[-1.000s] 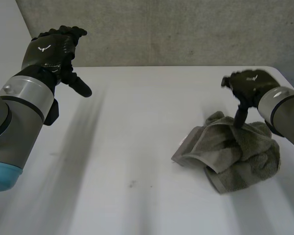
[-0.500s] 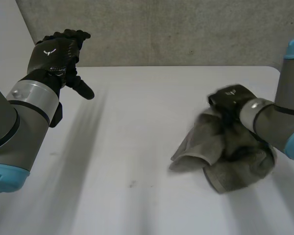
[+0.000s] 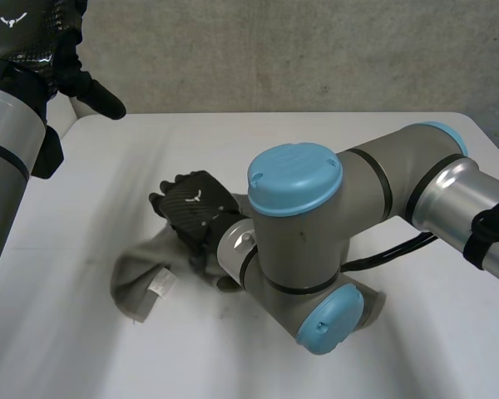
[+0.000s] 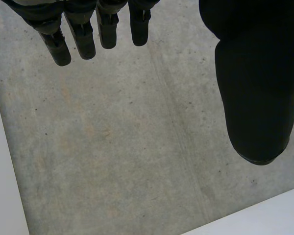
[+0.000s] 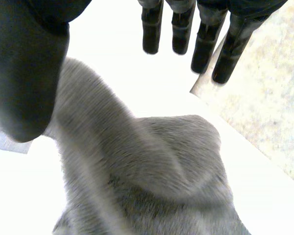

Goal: Fold the towel.

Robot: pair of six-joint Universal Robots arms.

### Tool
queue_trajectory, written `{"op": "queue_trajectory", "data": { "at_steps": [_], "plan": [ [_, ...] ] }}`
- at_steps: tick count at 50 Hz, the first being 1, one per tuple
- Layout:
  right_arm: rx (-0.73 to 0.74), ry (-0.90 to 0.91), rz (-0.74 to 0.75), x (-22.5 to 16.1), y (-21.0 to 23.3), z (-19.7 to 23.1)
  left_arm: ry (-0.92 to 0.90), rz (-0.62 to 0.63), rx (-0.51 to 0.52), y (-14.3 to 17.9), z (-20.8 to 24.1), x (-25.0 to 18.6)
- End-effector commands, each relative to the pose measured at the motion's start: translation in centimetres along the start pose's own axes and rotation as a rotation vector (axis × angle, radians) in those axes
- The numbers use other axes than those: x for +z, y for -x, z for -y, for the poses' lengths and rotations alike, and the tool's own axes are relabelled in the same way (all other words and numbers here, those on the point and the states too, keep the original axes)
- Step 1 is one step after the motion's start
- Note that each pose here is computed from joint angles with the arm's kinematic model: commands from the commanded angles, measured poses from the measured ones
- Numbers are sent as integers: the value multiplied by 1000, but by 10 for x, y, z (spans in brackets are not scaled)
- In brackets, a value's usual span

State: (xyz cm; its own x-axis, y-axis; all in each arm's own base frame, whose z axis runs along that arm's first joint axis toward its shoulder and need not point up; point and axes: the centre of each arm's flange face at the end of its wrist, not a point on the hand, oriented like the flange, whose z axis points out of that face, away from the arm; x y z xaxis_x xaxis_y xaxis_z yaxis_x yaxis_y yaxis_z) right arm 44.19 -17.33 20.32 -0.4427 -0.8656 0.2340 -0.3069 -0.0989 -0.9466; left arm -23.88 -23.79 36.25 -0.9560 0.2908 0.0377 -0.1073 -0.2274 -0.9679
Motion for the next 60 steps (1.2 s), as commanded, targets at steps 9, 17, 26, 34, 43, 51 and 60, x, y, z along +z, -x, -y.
{"op": "queue_trajectory", "data": {
  "at_steps": [9,17,26,34,43,51,60],
  "plan": [
    [75,157,-341,-77,-97,14,85,-3,13,1,-19,-9],
    [157,312,-387,-115,-116,-39,228,-6,68,7,-56,-37],
    [249,410,-348,-138,-115,-84,447,-81,282,29,-117,-65],
    [280,434,-362,-144,-114,-103,558,-113,302,55,-151,-72],
    [328,398,-393,-141,-118,-111,596,-147,273,60,-179,-67],
    [427,357,-413,-133,-120,-122,656,-157,255,63,-208,-65],
    [438,361,-405,-131,-119,-126,631,-137,260,69,-217,-58]
  ]
}}
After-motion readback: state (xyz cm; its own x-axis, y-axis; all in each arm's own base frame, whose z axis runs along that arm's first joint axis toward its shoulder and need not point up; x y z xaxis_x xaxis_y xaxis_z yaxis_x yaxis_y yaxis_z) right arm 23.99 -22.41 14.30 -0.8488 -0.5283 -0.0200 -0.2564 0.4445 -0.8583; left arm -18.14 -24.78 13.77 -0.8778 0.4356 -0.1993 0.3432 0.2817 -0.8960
